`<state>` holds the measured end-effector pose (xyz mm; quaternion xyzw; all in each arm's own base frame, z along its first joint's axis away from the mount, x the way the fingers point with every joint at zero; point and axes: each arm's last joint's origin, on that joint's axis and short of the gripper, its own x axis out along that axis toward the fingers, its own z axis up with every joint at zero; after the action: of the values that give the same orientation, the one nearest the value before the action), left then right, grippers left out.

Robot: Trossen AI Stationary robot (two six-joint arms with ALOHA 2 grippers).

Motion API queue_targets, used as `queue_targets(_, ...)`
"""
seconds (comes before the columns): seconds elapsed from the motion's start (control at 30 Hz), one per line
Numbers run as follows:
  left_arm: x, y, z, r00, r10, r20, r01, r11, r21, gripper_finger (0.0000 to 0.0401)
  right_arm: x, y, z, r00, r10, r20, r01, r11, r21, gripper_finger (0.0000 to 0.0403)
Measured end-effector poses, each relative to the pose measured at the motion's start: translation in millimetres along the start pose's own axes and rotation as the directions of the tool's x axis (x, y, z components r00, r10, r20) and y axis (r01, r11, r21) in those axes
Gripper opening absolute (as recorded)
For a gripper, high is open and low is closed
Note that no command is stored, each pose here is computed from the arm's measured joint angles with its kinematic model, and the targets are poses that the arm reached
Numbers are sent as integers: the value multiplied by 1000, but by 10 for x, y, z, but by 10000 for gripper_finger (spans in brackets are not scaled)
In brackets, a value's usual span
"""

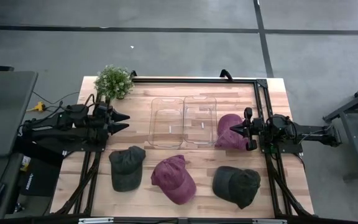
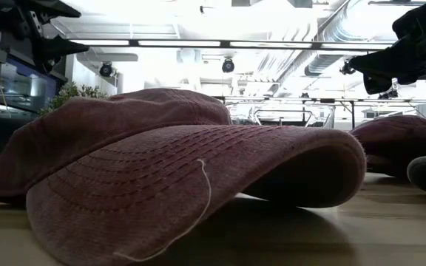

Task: Pick & Place hat
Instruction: Put the left black cap into the left transparent bin

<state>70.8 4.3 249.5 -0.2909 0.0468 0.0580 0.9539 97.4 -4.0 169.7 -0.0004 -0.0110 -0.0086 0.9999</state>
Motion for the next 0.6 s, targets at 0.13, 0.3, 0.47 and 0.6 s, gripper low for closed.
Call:
queue_targets(0.13,85,-49,48,995,23,-97,-21,1000,19,275,0,0,1,1000,0,1,0,1000,0,5)
queue_targets(0.3,226,-133,139,976,43,-214,-42,999,11,275,0,0,2,1000,0,1,0,1000,0,6)
queue_targets(0.47,366,-197,259,923,203,-326,-249,963,-105,275,0,0,1,1000,0,1,0,1000,0,7)
queue_targets(0.6,436,-276,385,828,326,-457,-447,875,-186,275,0,0,0,1000,0,0,0,1000,0,8)
